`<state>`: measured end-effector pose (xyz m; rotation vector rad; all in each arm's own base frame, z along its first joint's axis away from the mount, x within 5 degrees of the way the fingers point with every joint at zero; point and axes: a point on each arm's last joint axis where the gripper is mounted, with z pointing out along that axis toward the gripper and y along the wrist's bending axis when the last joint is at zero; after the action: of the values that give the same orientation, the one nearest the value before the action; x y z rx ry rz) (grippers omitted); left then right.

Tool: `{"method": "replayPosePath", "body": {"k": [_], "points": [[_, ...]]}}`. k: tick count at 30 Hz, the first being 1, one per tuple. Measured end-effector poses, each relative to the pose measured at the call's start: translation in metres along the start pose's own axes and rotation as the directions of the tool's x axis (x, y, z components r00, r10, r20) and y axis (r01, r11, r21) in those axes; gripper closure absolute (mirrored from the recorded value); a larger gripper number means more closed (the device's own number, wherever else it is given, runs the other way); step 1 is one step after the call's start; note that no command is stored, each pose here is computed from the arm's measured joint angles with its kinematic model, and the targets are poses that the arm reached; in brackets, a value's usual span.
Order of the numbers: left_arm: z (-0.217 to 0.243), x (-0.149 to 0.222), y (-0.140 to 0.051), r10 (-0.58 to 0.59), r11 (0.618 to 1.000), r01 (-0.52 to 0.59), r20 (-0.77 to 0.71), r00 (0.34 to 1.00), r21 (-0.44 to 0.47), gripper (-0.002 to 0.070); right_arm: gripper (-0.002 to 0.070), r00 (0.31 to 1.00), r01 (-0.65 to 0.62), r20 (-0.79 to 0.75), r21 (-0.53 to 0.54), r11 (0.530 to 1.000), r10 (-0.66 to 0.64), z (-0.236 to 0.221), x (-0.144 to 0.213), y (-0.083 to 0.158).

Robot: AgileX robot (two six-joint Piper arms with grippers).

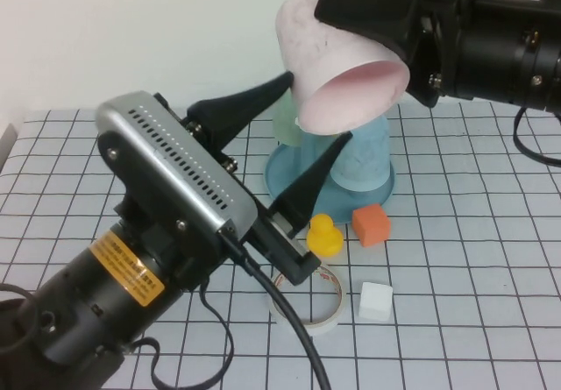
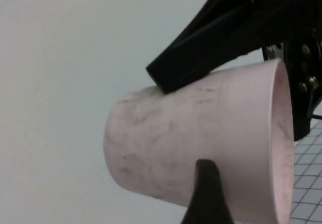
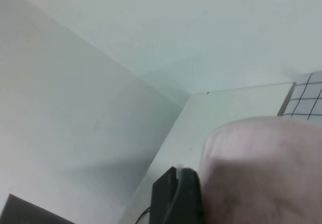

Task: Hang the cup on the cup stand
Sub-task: Adjust the cup with two arms, then place the cup on the cup holder

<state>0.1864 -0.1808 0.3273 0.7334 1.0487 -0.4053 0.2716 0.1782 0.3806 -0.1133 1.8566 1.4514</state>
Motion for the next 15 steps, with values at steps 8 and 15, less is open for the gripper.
{"method": "replayPosePath", "body": {"k": [8, 15], "points": [[-0.013, -0.012, -0.001, 0.014, 0.998, -0.008, -0.088, 0.996, 0.067, 0.0225, 0.0099, 0.997, 0.077, 0.002, 0.003, 0.997, -0.077, 0.0, 0.0, 0.0], [-0.07, -0.041, 0.015, -0.142, 0.989, 0.146, -0.372, 0.917, -0.02, 0.0421, 0.0101, 0.971, 0.236, 0.031, -0.011, 0.972, -0.236, -0.01, -0.004, 0.011]]}}
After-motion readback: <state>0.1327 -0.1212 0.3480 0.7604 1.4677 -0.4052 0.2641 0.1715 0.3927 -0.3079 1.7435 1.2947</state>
